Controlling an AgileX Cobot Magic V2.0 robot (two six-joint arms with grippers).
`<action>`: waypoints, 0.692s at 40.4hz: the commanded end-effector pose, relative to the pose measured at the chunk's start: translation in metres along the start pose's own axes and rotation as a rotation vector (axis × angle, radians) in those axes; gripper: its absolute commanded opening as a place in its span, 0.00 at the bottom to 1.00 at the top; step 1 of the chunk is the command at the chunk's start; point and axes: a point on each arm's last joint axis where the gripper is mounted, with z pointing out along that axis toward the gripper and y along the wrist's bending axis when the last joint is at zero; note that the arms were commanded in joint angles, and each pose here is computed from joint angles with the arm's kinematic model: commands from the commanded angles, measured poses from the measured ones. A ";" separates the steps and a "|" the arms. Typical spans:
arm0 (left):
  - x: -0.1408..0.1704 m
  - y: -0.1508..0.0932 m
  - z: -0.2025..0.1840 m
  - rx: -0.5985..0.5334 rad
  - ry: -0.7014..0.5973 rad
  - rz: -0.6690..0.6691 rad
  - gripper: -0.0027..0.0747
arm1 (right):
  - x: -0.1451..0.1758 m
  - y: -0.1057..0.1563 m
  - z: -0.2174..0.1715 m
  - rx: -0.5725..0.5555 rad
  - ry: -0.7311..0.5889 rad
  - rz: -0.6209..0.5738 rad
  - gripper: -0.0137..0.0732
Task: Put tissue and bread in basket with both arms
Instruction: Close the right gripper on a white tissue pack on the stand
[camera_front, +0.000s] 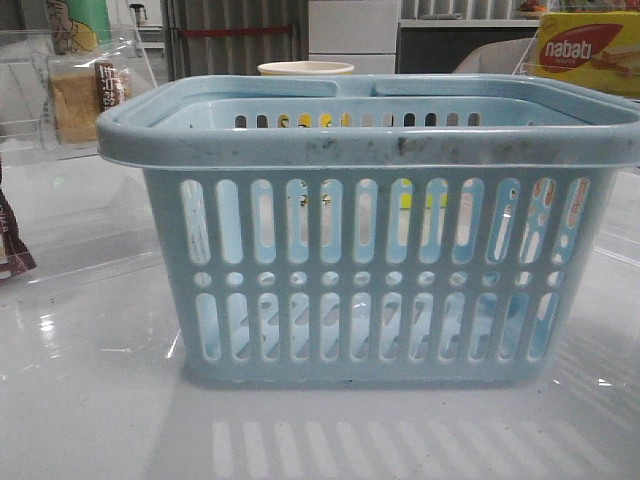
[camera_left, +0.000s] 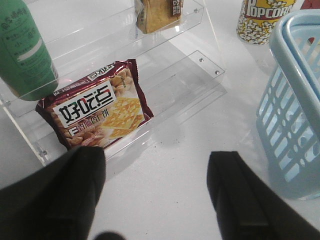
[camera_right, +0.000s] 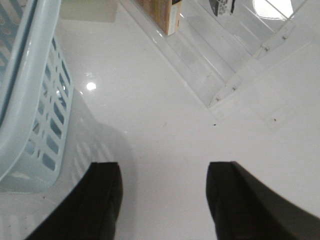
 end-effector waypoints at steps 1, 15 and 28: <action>-0.014 0.001 -0.005 -0.008 -0.095 -0.004 0.69 | -0.023 -0.001 0.004 0.013 -0.135 -0.027 0.73; -0.014 0.001 -0.005 -0.008 -0.095 -0.004 0.69 | -0.083 -0.028 0.044 0.104 -0.128 0.052 0.73; -0.014 0.001 -0.005 -0.008 -0.095 -0.004 0.69 | -0.124 -0.040 0.103 0.113 -0.088 0.074 0.73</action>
